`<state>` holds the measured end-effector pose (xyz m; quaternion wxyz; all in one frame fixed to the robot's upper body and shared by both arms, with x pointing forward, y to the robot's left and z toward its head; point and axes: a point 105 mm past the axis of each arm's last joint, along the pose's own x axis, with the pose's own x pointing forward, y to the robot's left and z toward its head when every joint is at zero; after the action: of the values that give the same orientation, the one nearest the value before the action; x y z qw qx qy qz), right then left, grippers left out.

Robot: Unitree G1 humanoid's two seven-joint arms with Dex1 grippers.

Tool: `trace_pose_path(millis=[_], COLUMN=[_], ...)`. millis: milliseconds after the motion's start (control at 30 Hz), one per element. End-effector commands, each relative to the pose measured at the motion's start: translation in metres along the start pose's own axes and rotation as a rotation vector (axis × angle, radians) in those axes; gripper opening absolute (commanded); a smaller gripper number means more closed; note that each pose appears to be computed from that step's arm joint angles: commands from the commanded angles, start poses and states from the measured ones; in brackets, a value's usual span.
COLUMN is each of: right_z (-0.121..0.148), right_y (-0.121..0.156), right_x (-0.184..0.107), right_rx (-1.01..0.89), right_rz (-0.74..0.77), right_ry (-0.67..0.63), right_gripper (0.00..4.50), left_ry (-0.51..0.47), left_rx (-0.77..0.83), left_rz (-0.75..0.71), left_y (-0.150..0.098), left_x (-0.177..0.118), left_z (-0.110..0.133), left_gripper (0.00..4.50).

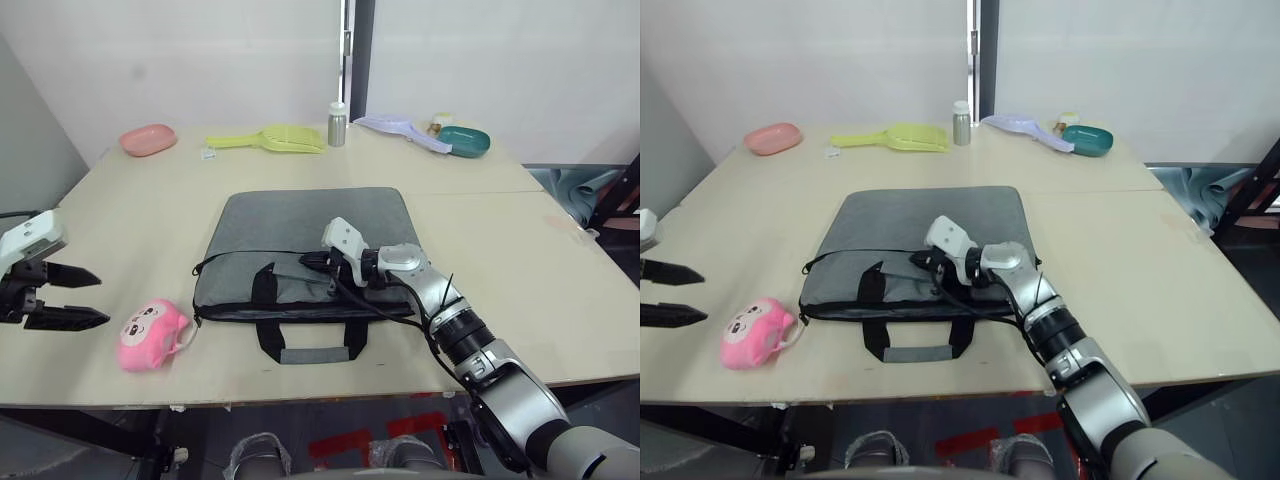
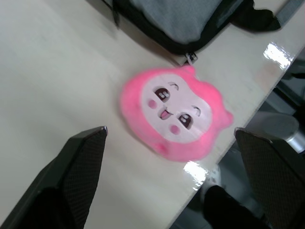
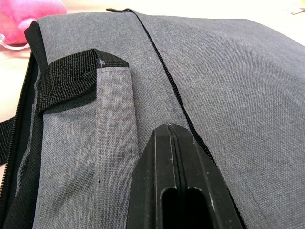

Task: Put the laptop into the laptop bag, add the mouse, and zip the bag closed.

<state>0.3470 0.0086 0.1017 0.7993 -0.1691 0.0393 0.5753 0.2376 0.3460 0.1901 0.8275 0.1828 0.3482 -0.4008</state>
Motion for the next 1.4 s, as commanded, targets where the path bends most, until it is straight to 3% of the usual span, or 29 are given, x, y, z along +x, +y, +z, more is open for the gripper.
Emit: trace_pose_path(millis=[33, 167, 400, 633, 733, 900, 1033, 1100, 1333, 1400], right_z=[-0.013, -0.014, -0.015, -0.019, -0.021, -0.024, -0.027, -0.027, -0.025, -0.024], right_y=[-0.004, -0.001, -0.002, -0.003, -0.002, -0.001, 0.002, 0.004, 0.011, 0.011], right_x=[-0.002, -0.002, -0.007, -0.012, -0.010, -0.008, -0.005, -0.004, 0.000, 0.001], right_rx=[0.031, 0.046, 0.057, 0.062, 0.057, 0.057, 0.062, 0.066, 0.071, 0.072], right_rz=[-0.025, -0.015, -0.036, -0.055, -0.049, -0.042, -0.029, -0.021, 0.010, 0.013], right_ry=[0.047, 0.051, 0.052, 0.064, 0.073, 0.092, 0.100, 0.099, 0.090, 0.089], right_gripper=[0.00, 0.00, 0.00, 0.00, 0.00, 0.00, 0.00, 0.00, 0.00, 0.00], left_ry=[0.032, 0.121, 0.167, 0.169, 0.175, 0.118, 0.084, 0.070, -0.117, -0.131], left_rx=[0.063, 0.140, 0.177, 0.184, 0.189, 0.140, 0.065, 0.047, -0.104, -0.118], left_rz=[-0.115, -0.181, -0.269, -0.339, -0.363, -0.332, -0.345, -0.344, -0.316, -0.320], left_y=[-0.002, 0.002, 0.002, -0.013, -0.021, -0.023, -0.039, -0.044, -0.059, -0.065], left_x=[0.026, 0.053, 0.085, 0.086, 0.087, 0.083, 0.081, 0.081, 0.092, 0.096], left_z=[-0.002, -0.010, -0.022, -0.023, -0.030, -0.025, -0.031, -0.032, -0.010, -0.009], left_gripper=[4.49, 4.49, 4.49, 4.49, 3.66, 1.93, 0.51, 0.02, 0.02, 0.02])
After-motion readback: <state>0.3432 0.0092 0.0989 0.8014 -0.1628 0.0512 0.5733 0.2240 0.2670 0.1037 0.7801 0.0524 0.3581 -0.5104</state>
